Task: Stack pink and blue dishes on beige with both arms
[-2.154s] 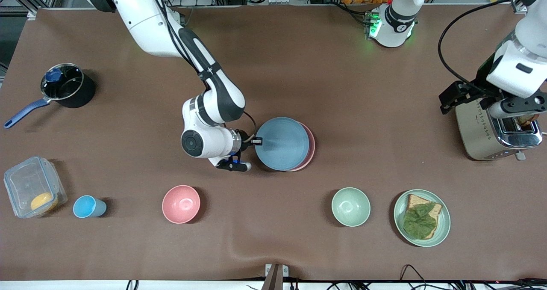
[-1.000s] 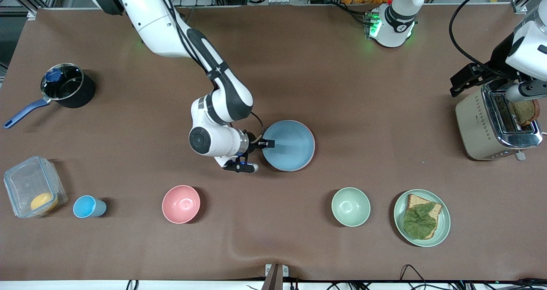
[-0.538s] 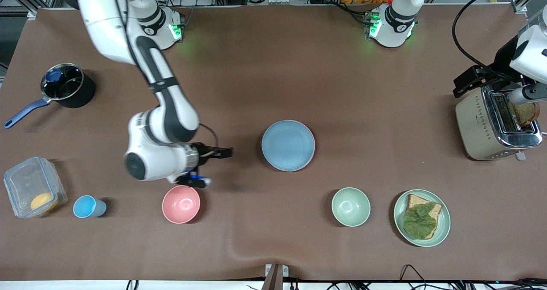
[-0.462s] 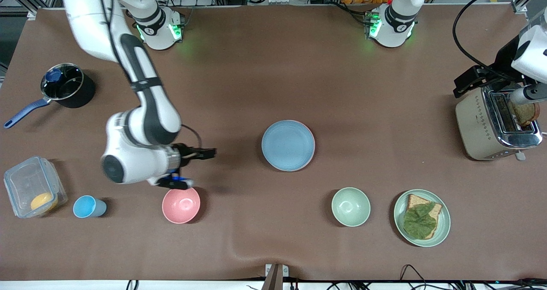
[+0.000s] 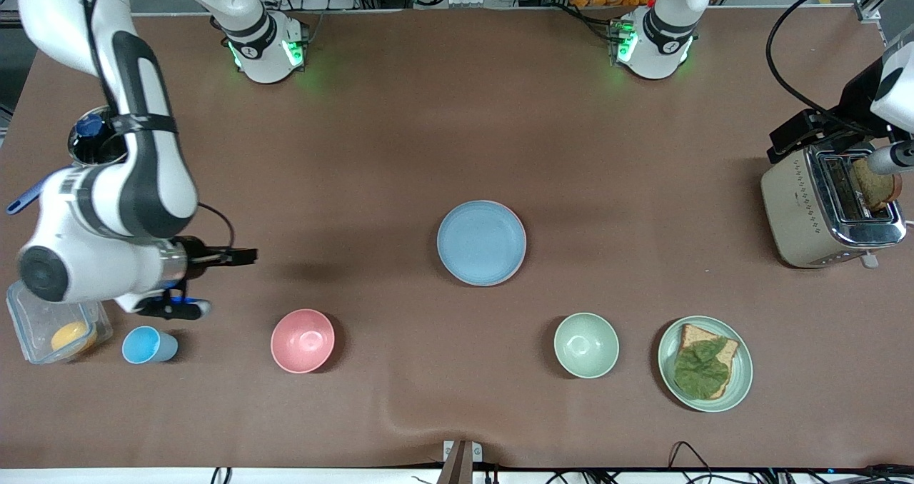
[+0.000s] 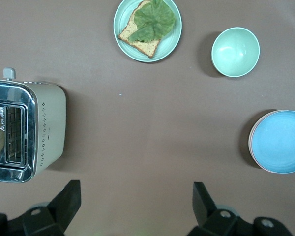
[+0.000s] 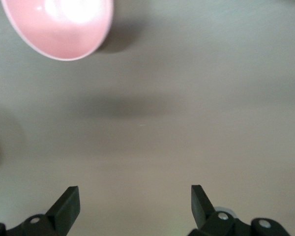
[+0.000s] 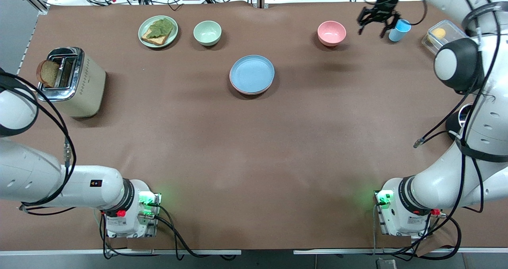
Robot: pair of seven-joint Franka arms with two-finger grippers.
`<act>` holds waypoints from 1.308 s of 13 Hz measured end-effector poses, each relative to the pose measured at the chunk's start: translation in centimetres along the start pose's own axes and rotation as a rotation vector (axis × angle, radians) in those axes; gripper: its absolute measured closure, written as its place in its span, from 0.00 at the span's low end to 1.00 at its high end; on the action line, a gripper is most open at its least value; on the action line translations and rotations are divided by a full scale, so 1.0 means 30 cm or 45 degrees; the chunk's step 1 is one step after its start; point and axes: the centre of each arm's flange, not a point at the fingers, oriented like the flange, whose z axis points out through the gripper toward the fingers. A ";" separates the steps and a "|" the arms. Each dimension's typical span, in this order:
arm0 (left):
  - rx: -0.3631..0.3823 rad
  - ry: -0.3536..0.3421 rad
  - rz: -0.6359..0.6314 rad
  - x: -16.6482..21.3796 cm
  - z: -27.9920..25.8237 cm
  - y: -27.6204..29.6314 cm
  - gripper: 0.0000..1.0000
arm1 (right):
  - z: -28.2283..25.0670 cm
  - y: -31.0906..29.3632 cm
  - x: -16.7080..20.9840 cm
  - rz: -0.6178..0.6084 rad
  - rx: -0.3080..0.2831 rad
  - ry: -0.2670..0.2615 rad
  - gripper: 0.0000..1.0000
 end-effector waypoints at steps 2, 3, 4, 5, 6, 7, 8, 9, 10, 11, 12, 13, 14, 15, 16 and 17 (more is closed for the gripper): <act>0.000 -0.001 0.001 0.000 0.001 0.000 0.00 | -0.097 0.136 -0.038 -0.018 -0.008 0.032 0.00; 0.000 -0.001 0.007 0.000 0.001 0.000 0.00 | -0.156 0.180 -0.067 -0.010 -0.028 0.060 0.00; 0.000 0.000 0.019 0.000 -0.001 -0.002 0.00 | -0.222 0.203 -0.105 -0.002 -0.048 0.093 0.00; -0.001 0.003 0.022 0.000 -0.005 -0.006 0.00 | -0.292 0.210 -0.154 -0.001 -0.055 0.130 0.00; -0.002 0.008 0.021 0.001 -0.011 -0.010 0.00 | -0.362 0.209 -0.214 -0.004 -0.057 0.168 0.00; -0.003 0.013 0.018 0.001 -0.016 -0.015 0.00 | -0.430 0.204 -0.284 -0.008 -0.054 0.206 0.00; -0.003 0.016 0.014 0.002 -0.021 -0.022 0.00 | -0.491 0.202 -0.359 -0.010 -0.058 0.240 0.00; -0.004 0.018 0.010 0.003 -0.024 -0.029 0.00 | -0.544 0.207 -0.434 -0.010 -0.075 0.274 0.00; -0.004 0.019 0.008 0.003 -0.025 -0.033 0.00 | -0.580 0.209 -0.498 -0.011 -0.096 0.298 0.00; -0.004 0.020 0.006 0.004 -0.026 -0.035 0.00 | -0.604 0.201 -0.549 -0.016 -0.107 0.309 0.00; -0.004 0.020 0.006 0.005 -0.026 -0.039 0.00 | -0.615 0.182 -0.582 -0.024 -0.113 0.310 0.00; -0.004 0.020 0.014 0.006 -0.026 -0.045 0.00 | -0.622 0.156 -0.599 -0.025 -0.117 0.313 0.00; -0.003 0.020 0.020 0.007 -0.026 -0.051 0.00 | -0.624 0.134 -0.602 -0.016 -0.118 0.320 0.00; -0.002 0.017 0.025 0.008 -0.026 -0.059 0.00 | -0.630 0.121 -0.602 -0.014 -0.118 0.332 0.00; -0.001 0.011 0.024 0.008 -0.024 -0.067 0.00 | -0.644 0.115 -0.603 -0.015 -0.119 0.349 0.00; 0.001 0.004 0.021 0.007 -0.023 -0.073 0.00 | -0.659 0.112 -0.607 -0.017 -0.119 0.363 0.00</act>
